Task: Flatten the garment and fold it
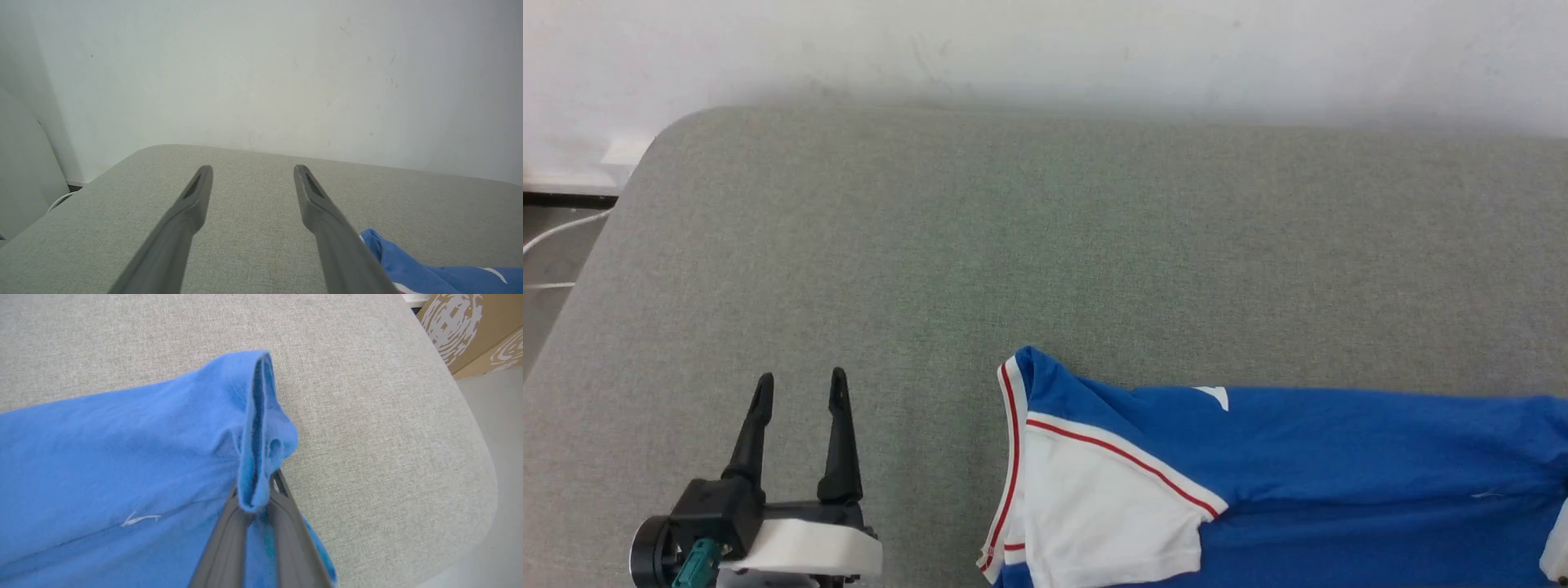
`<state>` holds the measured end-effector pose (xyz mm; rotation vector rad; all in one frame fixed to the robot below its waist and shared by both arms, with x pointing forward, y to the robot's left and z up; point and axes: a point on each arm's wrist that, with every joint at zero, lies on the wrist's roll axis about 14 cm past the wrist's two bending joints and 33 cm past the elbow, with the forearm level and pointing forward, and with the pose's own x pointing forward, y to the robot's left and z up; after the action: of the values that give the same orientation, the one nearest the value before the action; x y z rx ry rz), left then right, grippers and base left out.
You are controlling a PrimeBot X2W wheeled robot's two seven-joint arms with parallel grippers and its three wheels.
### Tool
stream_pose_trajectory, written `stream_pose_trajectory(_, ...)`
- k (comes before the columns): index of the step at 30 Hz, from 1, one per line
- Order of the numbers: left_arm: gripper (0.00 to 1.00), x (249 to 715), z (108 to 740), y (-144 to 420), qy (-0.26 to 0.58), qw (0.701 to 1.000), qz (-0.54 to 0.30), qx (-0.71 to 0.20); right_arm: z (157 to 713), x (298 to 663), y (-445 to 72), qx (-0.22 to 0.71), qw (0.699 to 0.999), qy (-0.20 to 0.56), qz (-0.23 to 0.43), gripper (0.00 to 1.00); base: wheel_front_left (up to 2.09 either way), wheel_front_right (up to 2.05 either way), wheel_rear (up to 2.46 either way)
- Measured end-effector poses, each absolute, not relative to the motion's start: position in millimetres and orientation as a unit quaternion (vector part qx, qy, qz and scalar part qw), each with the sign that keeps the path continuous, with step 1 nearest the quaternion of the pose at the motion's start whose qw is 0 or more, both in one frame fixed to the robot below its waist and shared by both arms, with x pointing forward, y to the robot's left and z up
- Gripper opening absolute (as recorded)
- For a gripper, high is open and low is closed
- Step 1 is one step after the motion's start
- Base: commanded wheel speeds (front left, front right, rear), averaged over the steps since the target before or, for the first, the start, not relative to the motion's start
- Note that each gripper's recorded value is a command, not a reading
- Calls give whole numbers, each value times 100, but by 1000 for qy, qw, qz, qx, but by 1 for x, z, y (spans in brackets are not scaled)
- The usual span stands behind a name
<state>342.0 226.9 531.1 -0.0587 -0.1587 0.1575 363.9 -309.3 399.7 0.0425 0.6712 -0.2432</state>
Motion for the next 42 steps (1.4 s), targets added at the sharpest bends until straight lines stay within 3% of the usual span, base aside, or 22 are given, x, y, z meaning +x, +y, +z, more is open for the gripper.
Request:
stream_pose_trajectory(7, 100, 330, 532, 226, -81, 993, 79, -33, 422, 361, -295, 24, 950, 298, -91, 0, 0, 0, 0)
stream_pose_trajectory(17, 100, 315, 537, 227, -93, 992, 81, -36, 461, 352, -212, 24, 963, 265, 39, 0, 0, 0, 0)
stream_pose_trajectory(32, 100, 287, 534, 248, -93, 987, 121, -41, 491, 345, -25, 65, 917, 253, 300, 0, 0, 0, 0)
stream_pose_trajectory(37, 100, 276, 530, 260, -87, 985, 143, -40, 490, 352, 16, 46, 904, 245, 348, 0, 0, 0, 0)
stream_pose_trajectory(42, 100, 265, 527, 272, -82, 982, 167, -38, 459, 347, 45, 37, 878, 291, 379, 0, 0, 0, 0)
